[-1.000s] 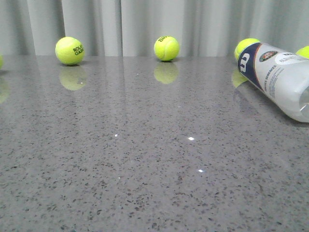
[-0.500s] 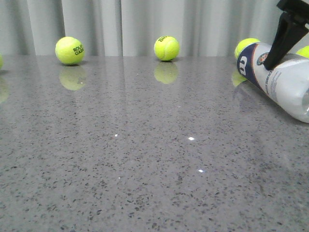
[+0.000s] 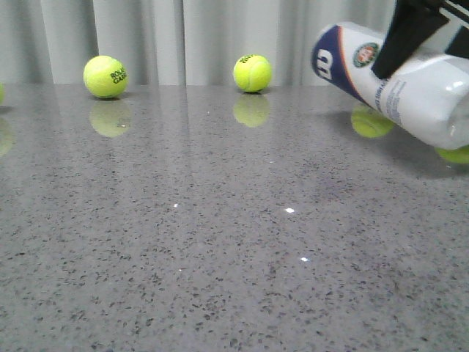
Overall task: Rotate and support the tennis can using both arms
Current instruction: 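Grasp the Wilson can with the right gripper and lift it, then carry the can toward the left gripper and lay it down sideways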
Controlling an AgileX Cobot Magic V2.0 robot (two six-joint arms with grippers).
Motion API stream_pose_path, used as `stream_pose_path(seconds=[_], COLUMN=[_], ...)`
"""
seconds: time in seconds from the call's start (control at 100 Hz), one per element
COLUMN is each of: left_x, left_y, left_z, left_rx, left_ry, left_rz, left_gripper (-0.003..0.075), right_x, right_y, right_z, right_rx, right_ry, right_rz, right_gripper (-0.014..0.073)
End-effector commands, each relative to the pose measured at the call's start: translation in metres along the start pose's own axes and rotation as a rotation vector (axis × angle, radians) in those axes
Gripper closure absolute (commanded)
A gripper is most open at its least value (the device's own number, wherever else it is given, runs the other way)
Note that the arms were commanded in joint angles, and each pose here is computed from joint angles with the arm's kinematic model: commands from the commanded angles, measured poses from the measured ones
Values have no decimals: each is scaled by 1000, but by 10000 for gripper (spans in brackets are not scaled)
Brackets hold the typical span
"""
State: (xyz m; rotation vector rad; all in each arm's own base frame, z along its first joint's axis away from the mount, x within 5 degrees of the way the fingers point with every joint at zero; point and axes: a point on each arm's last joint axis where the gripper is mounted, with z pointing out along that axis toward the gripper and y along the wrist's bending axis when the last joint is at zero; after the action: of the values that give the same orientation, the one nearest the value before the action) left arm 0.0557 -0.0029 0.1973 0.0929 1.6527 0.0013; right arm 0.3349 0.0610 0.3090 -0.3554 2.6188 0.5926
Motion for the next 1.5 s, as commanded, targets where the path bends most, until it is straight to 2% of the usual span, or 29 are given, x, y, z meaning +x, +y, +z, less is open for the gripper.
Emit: stream_pose_path(seconds=[0.0,0.1,0.2,0.31,0.45,0.78,0.85,0.92,1.08,1.15,1.49], left_x=[6,6,6,6,6,6,6,6,6,6,6], left_y=[0,0,0,0,0,0,0,0,0,0,0], left_z=[0,0,0,0,0,0,0,0,0,0,0], left_rx=[-3,-3,-3,-3,-3,-3,-3,-3,-3,-3,-3], left_ry=[-65,-65,-65,-65,-65,-65,-65,-65,-65,-65,-65], left_rz=[-8,-8,-8,-8,-8,-8,-8,-8,-8,-8,-8], left_gripper=[739,739,739,739,739,739,739,739,739,739,739], right_x=[-15,-19,-19,-20,-15,-14,-14,-14,-15,-15,-20], right_y=[37,68,93,111,119,114,114,114,114,114,120], right_z=[-22,-18,-10,3,24,60,61,61,61,60,45], right_rx=[-9,28,68,80,49,13,13,18,22,22,34], right_ry=[-75,-68,-88,-105,-41,44,45,38,31,30,-8], right_rz=[-263,-627,-905,-1095,-1255,-1269,-1269,-1270,-1270,-1272,-1284], right_gripper=[377,377,377,377,377,376,347,256,-74,-45,-50])
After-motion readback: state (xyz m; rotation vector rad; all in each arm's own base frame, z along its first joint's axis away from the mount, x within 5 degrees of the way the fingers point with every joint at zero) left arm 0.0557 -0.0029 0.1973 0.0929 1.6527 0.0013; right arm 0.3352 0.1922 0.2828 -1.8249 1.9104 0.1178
